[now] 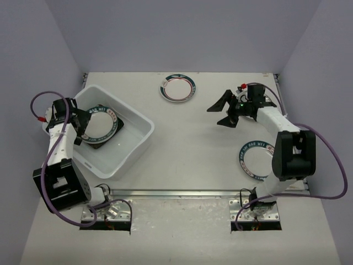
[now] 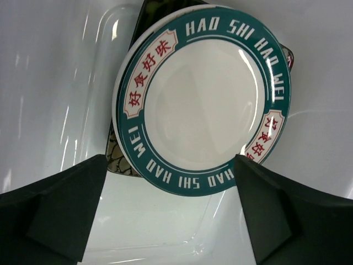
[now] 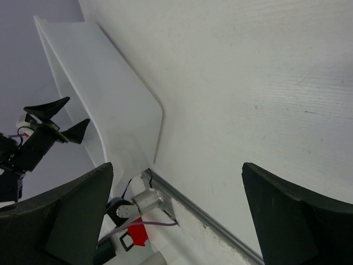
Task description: Place the plates into the plastic bin on the countertop
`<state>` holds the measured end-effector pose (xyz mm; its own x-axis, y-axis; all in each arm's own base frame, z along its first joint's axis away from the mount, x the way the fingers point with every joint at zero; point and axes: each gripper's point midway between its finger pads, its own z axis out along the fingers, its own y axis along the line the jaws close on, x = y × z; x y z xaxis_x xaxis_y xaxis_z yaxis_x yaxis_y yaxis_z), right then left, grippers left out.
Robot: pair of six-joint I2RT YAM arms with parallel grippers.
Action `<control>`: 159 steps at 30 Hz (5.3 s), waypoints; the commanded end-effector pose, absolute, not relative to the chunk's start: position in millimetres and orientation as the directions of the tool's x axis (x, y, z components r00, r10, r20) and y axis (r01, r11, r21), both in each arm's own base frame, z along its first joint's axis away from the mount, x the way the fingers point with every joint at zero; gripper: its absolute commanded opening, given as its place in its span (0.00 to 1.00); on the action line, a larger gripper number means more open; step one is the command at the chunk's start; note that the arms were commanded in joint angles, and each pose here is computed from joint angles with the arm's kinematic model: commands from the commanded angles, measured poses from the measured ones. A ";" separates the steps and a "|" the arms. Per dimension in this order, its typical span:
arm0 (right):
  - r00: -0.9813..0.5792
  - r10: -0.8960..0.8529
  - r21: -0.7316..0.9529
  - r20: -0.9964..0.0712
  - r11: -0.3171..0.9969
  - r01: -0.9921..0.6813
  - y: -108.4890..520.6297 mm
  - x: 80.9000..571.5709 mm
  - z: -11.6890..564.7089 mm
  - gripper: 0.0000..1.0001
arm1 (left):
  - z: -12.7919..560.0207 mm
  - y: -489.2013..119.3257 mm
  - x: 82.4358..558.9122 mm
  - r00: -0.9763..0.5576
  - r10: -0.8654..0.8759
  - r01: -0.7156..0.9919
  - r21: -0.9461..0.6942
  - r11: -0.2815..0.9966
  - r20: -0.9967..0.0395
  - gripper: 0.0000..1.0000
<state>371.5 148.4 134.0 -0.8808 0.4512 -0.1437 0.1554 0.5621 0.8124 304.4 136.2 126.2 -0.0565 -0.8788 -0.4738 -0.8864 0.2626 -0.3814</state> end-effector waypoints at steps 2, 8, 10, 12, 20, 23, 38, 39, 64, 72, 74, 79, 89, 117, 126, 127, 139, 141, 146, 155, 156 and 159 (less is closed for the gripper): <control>-0.872 0.447 0.770 -0.201 0.622 0.141 168.0 403.1 118.4 0.99 | 124.7 128.3 309.1 -0.072 -0.895 -0.867 -0.416 0.275 -0.440 1.00; -0.864 0.474 0.762 -0.171 0.619 0.189 197.8 456.1 60.8 0.99 | 155.3 111.5 302.4 -0.148 -0.885 -0.826 -0.436 0.357 -0.442 1.00; -0.818 0.530 0.772 -0.225 0.609 0.183 202.5 489.9 46.3 0.99 | 204.1 89.4 311.9 -0.213 -0.835 -0.723 -0.493 0.484 -0.508 1.00; -0.785 0.564 0.750 -0.257 0.628 0.206 202.7 513.3 28.0 0.99 | 237.8 56.0 320.4 -0.287 -0.789 -0.585 -0.553 0.593 -0.543 1.00; -0.664 0.720 0.727 -0.201 0.564 0.391 192.4 560.9 -44.4 0.96 | 278.9 -32.2 293.8 -0.413 -0.665 -0.275 -0.610 0.743 -0.623 1.00; -0.635 0.752 0.698 -0.176 0.550 0.457 188.9 574.2 -68.2 0.82 | 269.5 -39.4 277.1 -0.441 -0.662 -0.261 -0.619 0.741 -0.606 1.00; -0.655 0.655 0.648 -0.376 0.692 0.320 187.9 569.8 11.4 0.00 | 275.1 -45.5 257.4 -0.532 -0.591 -0.232 -0.567 0.790 -0.606 1.00; -0.657 0.622 0.606 -0.426 0.735 0.304 183.9 560.5 29.6 0.00 | 271.3 -45.9 261.7 -0.542 -0.591 -0.236 -0.567 0.789 -0.598 1.00; -0.827 0.124 0.809 -0.548 0.330 -0.487 299.8 332.3 324.3 0.00 | 316.7 -156.5 339.7 -0.643 -0.342 0.369 -0.668 0.646 -0.685 0.05; -0.818 0.173 0.733 -0.549 0.570 -0.371 267.9 344.5 276.7 0.96 | 311.8 -43.5 360.5 -0.456 -0.583 -0.174 -0.575 0.800 -0.673 0.00; -0.825 0.211 0.641 -0.525 0.735 -0.221 233.2 351.6 243.5 0.99 | 292.4 14.9 348.8 -0.354 -0.696 -0.405 -0.569 0.716 -0.625 0.00; -0.826 0.265 0.594 -0.497 0.798 -0.102 187.9 334.1 208.1 0.99 | 283.4 127.0 297.4 0.001 -0.768 -0.722 -0.532 0.443 -0.641 0.00; -0.806 0.277 0.595 -0.524 0.796 -0.114 164.6 312.8 210.3 0.99 | 212.8 175.1 307.3 0.000 -0.770 -0.836 -0.423 0.350 -0.638 0.04; -0.854 0.242 0.572 -0.460 0.817 -0.076 162.2 326.7 197.5 0.99 | 131.9 145.2 313.8 -0.346 -0.837 -0.827 -0.284 0.486 -0.425 1.00; -0.741 0.180 0.023 -0.647 0.976 0.217 48.3 382.4 152.9 0.99 | 260.7 -52.0 358.4 -0.587 -0.532 -0.303 -0.444 0.843 -0.611 1.00; -0.749 0.138 -0.037 -0.648 0.977 0.212 41.1 389.3 148.6 0.99 | 261.4 -69.9 354.3 -0.605 -0.504 -0.269 -0.438 0.858 -0.616 1.00; -0.875 -0.358 -0.680 -0.324 0.732 -0.048 -25.0 485.7 61.5 0.99 | 202.7 -125.7 285.1 -0.777 -0.273 -0.107 -0.309 0.945 -0.566 1.00; -0.871 -0.408 -0.715 -0.273 0.692 -0.100 -29.5 492.0 46.0 0.99 | 202.6 -119.6 278.0 -0.785 -0.251 -0.103 -0.281 0.954 -0.566 1.00; -0.862 -0.429 -0.687 -0.272 0.714 -0.139 -25.1 505.0 14.8 0.98 | 210.0 -114.1 270.3 -0.804 -0.215 -0.090 -0.244 0.966 -0.555 1.00; -0.867 -0.436 -0.568 -0.243 0.788 -0.237 -3.5 502.0 -43.8 0.70 | 235.8 -95.4 257.3 -0.793 -0.203 -0.117 -0.184 0.976 -0.575 1.00; -0.868 -0.440 -0.548 -0.230 0.796 -0.258 -0.8 501.1 -51.5 0.66 | 235.5 -95.0 254.8 -0.794 -0.205 -0.118 -0.184 0.976 -0.572 1.00; -0.874 -0.441 -0.549 -0.203 0.790 -0.271 -2.1 498.6 -58.8 0.25 | 231.4 -95.8 248.9 -0.802 -0.207 -0.115 -0.195 0.974 -0.560 1.00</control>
